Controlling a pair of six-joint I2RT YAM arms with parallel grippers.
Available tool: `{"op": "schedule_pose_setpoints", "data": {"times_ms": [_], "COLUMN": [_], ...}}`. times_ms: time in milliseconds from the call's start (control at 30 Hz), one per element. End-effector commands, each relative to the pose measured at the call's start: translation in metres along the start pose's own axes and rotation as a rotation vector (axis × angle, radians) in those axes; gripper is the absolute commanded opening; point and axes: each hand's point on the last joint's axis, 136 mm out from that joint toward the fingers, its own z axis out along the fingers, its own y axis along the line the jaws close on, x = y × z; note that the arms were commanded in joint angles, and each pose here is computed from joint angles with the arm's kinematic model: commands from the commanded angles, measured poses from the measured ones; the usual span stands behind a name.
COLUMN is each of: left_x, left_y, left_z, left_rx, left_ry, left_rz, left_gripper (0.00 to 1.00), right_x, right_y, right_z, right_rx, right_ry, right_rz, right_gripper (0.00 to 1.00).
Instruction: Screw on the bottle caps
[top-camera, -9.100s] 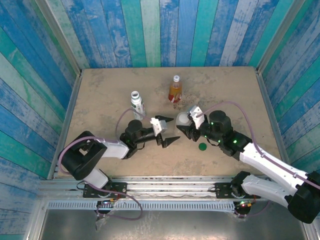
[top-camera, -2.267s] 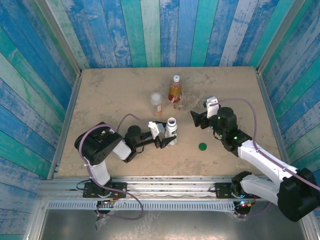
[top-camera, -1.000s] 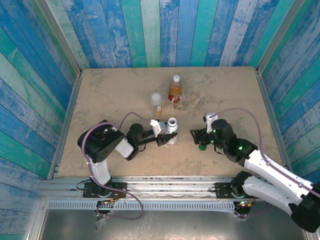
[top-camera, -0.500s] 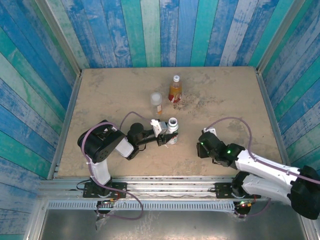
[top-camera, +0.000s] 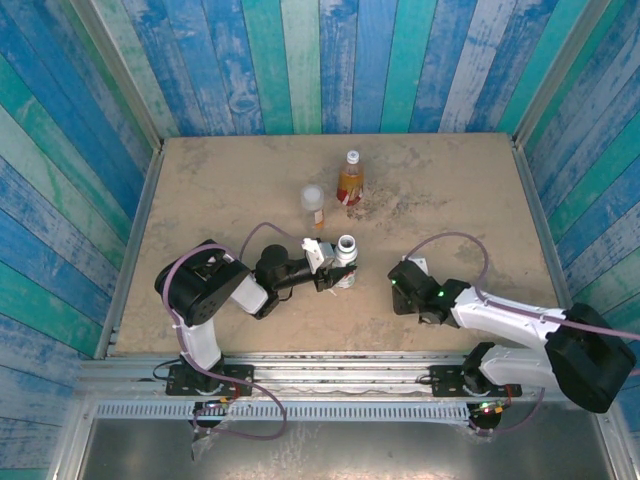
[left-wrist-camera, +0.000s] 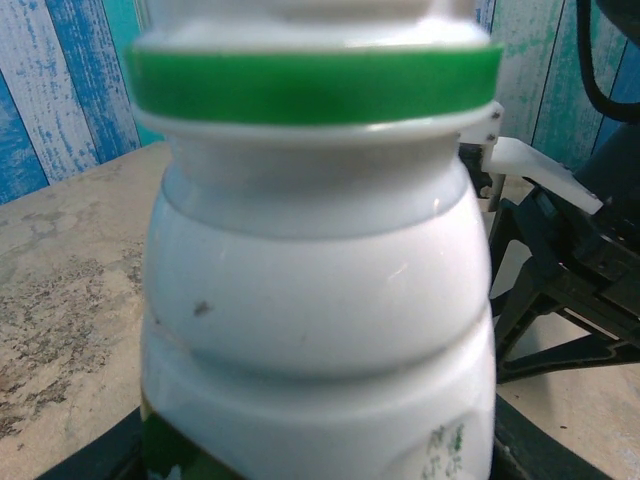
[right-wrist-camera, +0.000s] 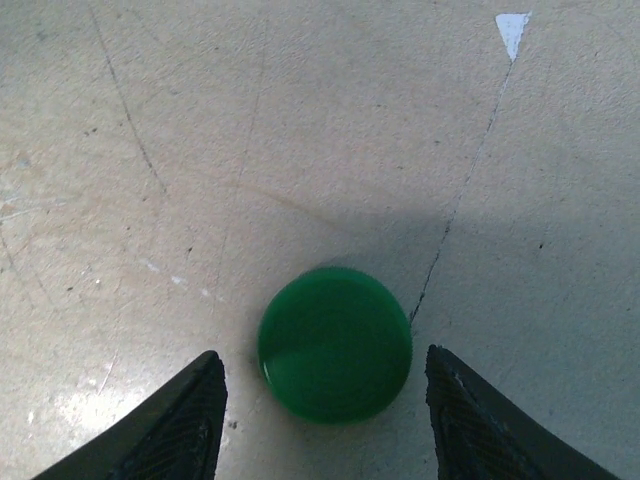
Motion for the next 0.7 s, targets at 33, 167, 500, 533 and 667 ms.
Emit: {"op": "schedule_pose_setpoints", "data": {"times_ms": [33,167,500,533,667], "left_x": [0.012,0.012,0.013,0.013,0.013], "left_y": [-0.003,-0.004,-0.004,-0.004,-0.004], "left_z": [0.001,0.001,0.001,0.001,0.001], "left_rx": [0.015,0.018,0.024,0.025,0.025], "left_ry": [0.05,0.052,0.058,0.057,0.054], "left_rz": [-0.006,-0.008,-0.012,-0.01,-0.009], "left_gripper": [0.56,0.56,0.56,0.56,0.56], "right_x": [-0.009,-0.009,-0.006,-0.006,-0.006], "right_y": [0.002,0.001,0.003,0.003,0.002], "right_z": [0.001,0.004,0.01,0.01,0.01], "right_rx": [-0.013,-0.019,-0.025,-0.026,-0.02], "right_ry": [-0.014,-0.007,0.017,0.017,0.015], "right_rz": [0.019,0.027,0.015,0.014,0.008], "right_gripper": [0.51,0.47,0.44,0.44,0.42]}}
